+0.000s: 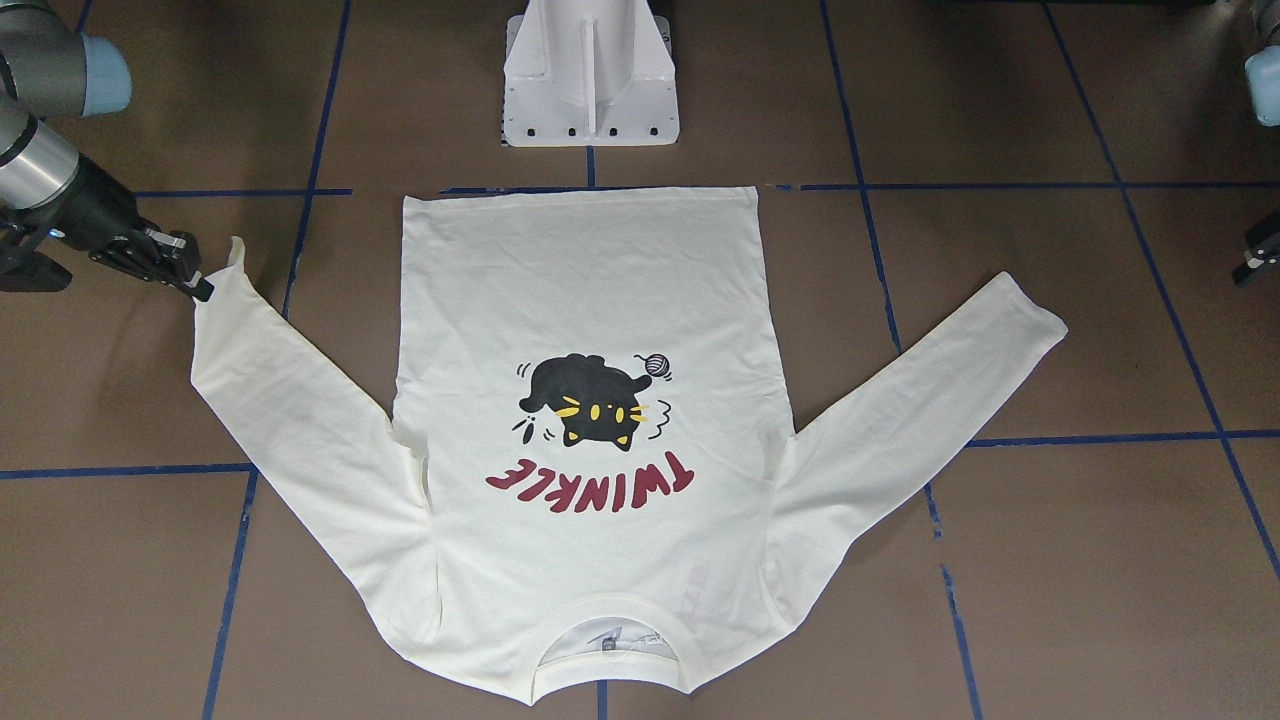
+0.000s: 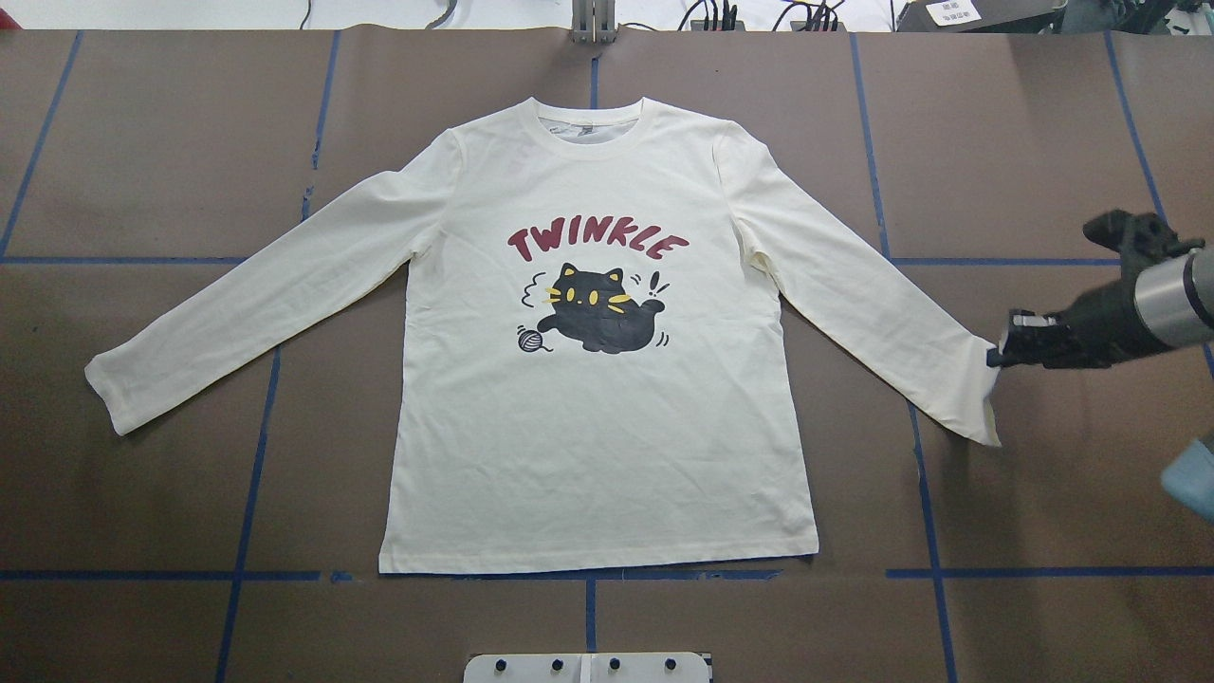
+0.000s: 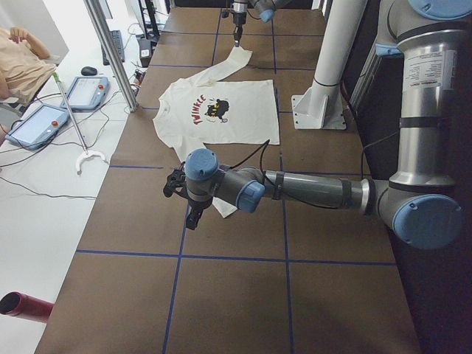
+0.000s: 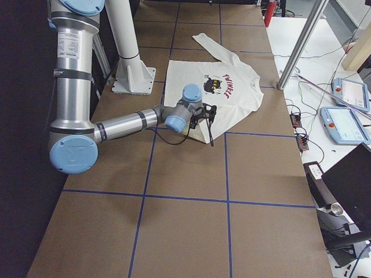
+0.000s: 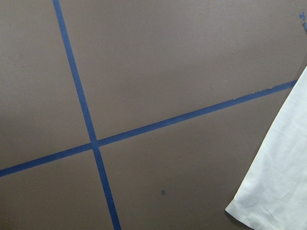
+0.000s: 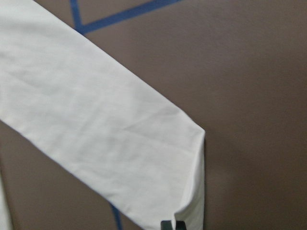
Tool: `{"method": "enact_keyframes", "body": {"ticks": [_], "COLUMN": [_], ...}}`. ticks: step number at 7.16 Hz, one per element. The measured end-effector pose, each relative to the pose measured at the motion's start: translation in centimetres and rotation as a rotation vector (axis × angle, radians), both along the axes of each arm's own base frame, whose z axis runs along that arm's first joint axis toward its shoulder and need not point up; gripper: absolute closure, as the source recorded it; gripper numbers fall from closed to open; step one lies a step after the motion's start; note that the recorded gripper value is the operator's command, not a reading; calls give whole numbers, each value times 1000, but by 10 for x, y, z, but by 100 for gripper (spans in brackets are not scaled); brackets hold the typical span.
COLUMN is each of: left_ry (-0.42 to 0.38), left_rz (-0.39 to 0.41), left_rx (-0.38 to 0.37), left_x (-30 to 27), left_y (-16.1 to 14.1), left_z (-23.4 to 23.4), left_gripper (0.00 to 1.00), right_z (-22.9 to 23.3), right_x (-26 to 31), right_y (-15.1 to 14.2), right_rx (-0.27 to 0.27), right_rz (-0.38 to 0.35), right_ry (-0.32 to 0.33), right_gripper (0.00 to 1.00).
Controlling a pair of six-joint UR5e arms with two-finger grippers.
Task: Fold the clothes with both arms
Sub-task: 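Carry the grasped sleeve across the shirt front toward the far shoulder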
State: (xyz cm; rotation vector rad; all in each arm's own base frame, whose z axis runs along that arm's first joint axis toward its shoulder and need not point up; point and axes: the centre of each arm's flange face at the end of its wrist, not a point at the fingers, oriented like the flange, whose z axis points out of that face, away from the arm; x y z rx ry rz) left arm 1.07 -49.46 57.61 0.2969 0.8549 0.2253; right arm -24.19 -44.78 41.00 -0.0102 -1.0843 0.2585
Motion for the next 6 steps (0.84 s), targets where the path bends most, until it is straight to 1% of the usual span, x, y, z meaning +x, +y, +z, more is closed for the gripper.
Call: {"method": "enact_keyframes", "body": {"ticks": [1, 2, 3, 4, 5, 6], "left_ry": [4, 8, 12, 21, 28, 32], "left_rz": [0, 0, -5, -19, -33, -40], "left_rx": [11, 18, 22, 25, 30, 39], "left_x": [0, 1, 1, 1, 1, 1], "left_y": [0, 0, -1, -1, -1, -1], "left_z": [-6, -9, -12, -15, -18, -21], "left_gripper": [0, 0, 0, 0, 0, 0], "right_z": [-80, -163, -238, -297, -332, -350], "right_x": [-19, -52, -93, -146, -215, -290], "right_y": [-34, -64, -91, -114, -125, -117], "right_rx": [-3, -17, -30, -24, 12, 67], "right_rz": [12, 16, 12, -5, -28, -33], "right_ry": [-9, -14, -26, -34, -36, -29], "right_gripper": [100, 100, 100, 100, 100, 100]}}
